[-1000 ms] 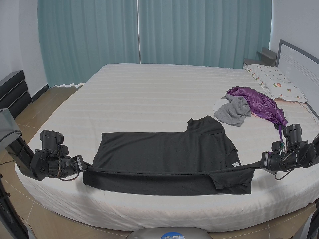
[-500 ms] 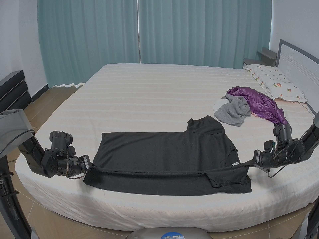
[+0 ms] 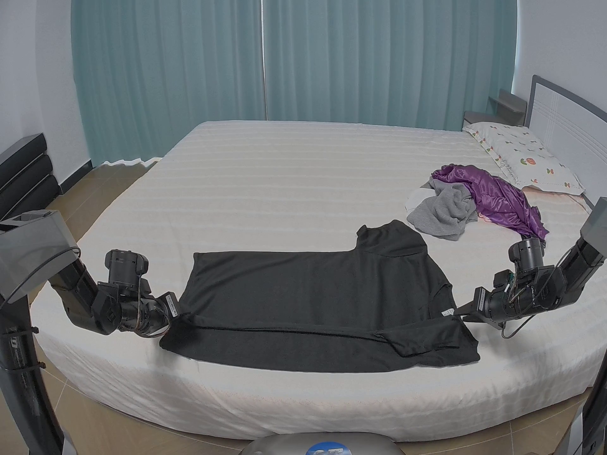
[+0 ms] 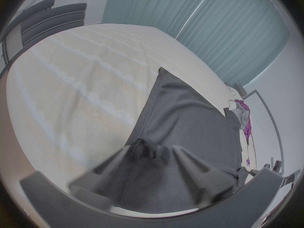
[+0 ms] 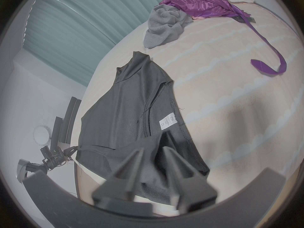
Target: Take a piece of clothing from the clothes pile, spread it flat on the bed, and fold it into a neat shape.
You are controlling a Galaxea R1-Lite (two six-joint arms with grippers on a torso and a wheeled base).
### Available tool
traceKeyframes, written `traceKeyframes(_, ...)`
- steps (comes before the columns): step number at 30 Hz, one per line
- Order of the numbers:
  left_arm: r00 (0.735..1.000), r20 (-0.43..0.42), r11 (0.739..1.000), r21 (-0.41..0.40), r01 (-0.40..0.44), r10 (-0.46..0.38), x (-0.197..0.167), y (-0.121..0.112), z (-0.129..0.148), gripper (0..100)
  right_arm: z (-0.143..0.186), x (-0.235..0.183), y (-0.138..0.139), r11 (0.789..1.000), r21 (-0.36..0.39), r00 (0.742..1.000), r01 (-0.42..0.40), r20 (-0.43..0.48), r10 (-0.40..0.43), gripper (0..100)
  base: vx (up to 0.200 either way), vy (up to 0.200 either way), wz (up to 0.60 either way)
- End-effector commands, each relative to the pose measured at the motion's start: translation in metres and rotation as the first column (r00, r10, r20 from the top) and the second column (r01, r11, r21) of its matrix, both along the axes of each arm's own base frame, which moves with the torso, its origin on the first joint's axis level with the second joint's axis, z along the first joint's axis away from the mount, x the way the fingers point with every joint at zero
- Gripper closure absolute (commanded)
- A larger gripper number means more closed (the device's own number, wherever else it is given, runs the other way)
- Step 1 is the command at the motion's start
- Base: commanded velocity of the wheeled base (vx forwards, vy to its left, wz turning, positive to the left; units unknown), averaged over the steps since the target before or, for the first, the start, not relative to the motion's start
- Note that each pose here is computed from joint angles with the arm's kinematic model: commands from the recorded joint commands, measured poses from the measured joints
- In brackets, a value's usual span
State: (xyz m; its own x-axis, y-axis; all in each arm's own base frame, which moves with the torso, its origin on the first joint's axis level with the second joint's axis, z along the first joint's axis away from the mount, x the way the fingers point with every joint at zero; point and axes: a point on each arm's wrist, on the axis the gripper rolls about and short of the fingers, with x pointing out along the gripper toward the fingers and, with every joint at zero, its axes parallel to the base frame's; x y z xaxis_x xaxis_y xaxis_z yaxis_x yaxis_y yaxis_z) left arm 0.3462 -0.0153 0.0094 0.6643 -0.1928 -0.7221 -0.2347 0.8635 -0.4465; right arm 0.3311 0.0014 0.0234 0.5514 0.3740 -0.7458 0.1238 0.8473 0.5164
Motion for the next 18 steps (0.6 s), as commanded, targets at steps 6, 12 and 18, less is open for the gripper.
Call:
traceKeyframes(6, 0.997, 0.06, 0.997, -0.062, -0.043, 0.047, -0.006, 0.002, 0.029, 0, 0.023, -0.019, 0.001, 0.998, 0.063, 0.999, 0.007, 0.049, -0.011, 0, 0.0, 0.0, 0.0)
traceKeyframes(12, 0.991, 0.084, 0.984, -0.153, -0.09, 0.104, -0.029, 0.002, 0.057, 0, 0.026, -0.048, 0.002, 0.995, 0.101, 0.986, 0.023, 0.162, -0.039, 0, 0.0, 0.0, 0.0)
traceKeyframes(18, 0.991, 0.043, 0.97, -0.214, -0.117, 0.129, -0.04, -0.009, 0.057, 0, 0.021, -0.066, 0.003, 0.976, 0.2, 0.973, 0.087, 0.194, -0.127, 0, 0.0, 0.0, 0.0)
